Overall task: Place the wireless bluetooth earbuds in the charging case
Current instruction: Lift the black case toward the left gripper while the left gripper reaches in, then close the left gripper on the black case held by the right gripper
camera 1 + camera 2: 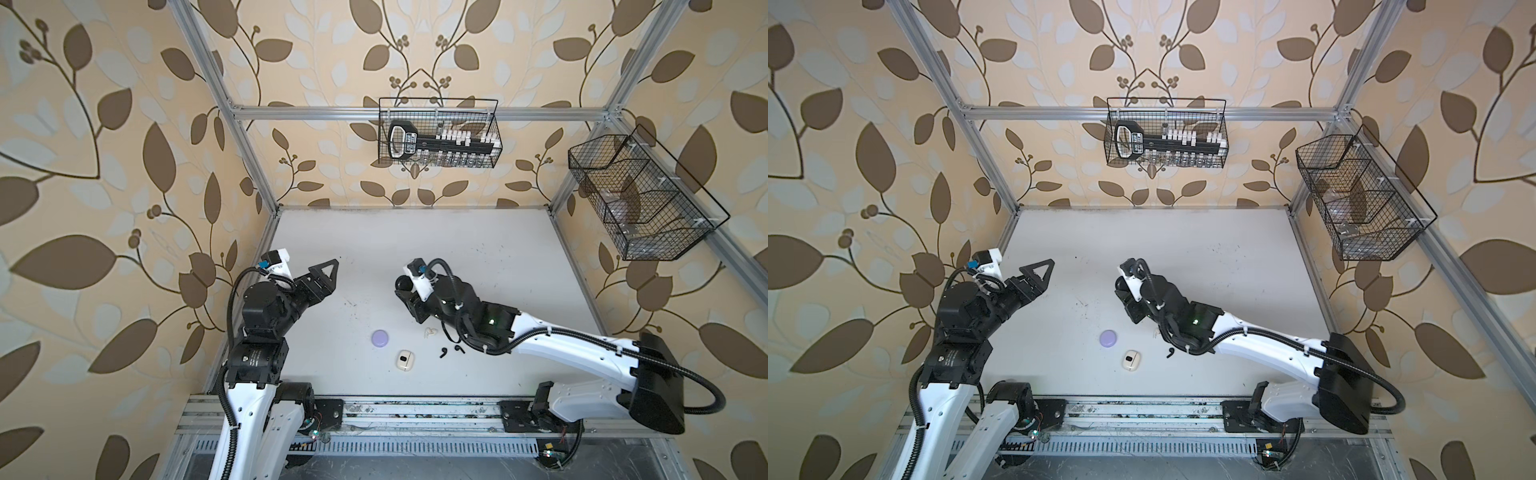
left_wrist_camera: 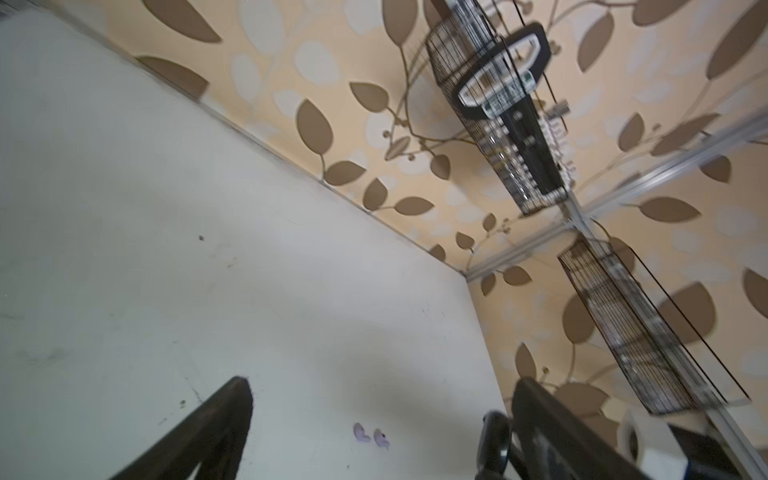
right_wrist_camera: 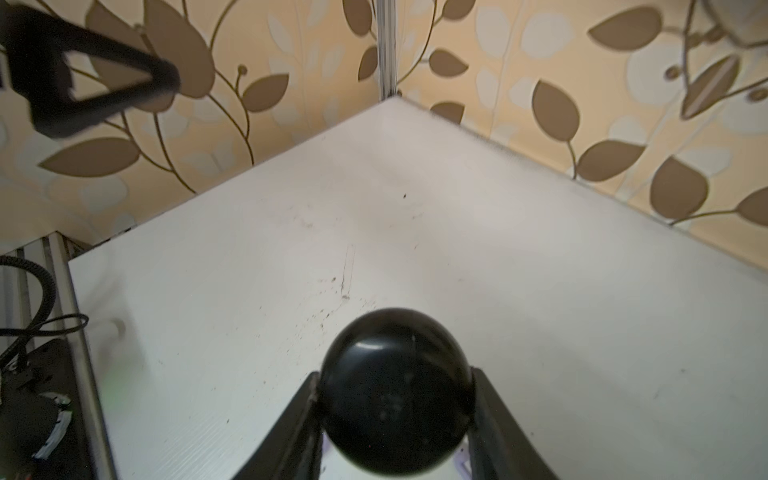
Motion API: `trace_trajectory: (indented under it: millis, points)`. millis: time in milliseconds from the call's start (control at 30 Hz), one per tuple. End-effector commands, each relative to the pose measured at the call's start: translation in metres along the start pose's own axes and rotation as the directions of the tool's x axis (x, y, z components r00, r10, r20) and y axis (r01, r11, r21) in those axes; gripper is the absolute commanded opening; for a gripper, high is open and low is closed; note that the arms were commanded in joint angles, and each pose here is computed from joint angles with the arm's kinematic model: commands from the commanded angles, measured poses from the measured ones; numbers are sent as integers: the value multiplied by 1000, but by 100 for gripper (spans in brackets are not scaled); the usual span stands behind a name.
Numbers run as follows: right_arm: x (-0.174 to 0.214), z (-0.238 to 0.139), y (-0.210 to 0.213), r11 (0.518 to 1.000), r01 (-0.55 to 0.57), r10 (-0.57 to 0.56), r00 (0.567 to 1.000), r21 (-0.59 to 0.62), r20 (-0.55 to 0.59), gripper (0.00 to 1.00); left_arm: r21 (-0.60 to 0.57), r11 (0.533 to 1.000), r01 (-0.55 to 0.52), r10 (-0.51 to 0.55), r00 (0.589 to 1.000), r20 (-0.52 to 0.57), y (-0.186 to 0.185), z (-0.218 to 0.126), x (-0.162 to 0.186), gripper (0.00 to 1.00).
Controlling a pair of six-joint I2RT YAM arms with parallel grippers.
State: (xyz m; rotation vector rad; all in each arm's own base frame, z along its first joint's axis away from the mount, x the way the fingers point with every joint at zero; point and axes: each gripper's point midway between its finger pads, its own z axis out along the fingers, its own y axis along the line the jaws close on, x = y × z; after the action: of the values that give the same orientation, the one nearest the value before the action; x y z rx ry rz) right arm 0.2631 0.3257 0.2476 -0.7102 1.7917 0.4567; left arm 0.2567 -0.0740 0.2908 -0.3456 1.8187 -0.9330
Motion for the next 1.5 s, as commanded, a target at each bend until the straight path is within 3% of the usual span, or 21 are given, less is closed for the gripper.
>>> trace_trajectory:
  millis: [0,67,333,467,800,1467]
  points:
    - [-16,-17,-4,988,154,-156,977,24,144,35,316,949,20,27,989,-144,-37,6,32,99]
    - [-13,-25,-11,976,211,-218,963,60,157,32,423,906,33,42,985,-167,-54,2,37,99]
    - [-19,-41,-4,937,337,-348,906,89,241,34,508,850,-136,234,963,-132,-72,-6,61,98]
    - [-17,-30,8,912,393,-411,883,120,228,31,450,874,-186,277,949,-147,-56,3,71,91]
    - [-12,-3,36,850,490,-518,843,195,143,24,479,851,-214,342,919,-196,-60,15,91,75]
    - [-19,-7,50,844,505,-533,829,181,169,24,522,818,-240,428,861,-275,-70,26,121,58]
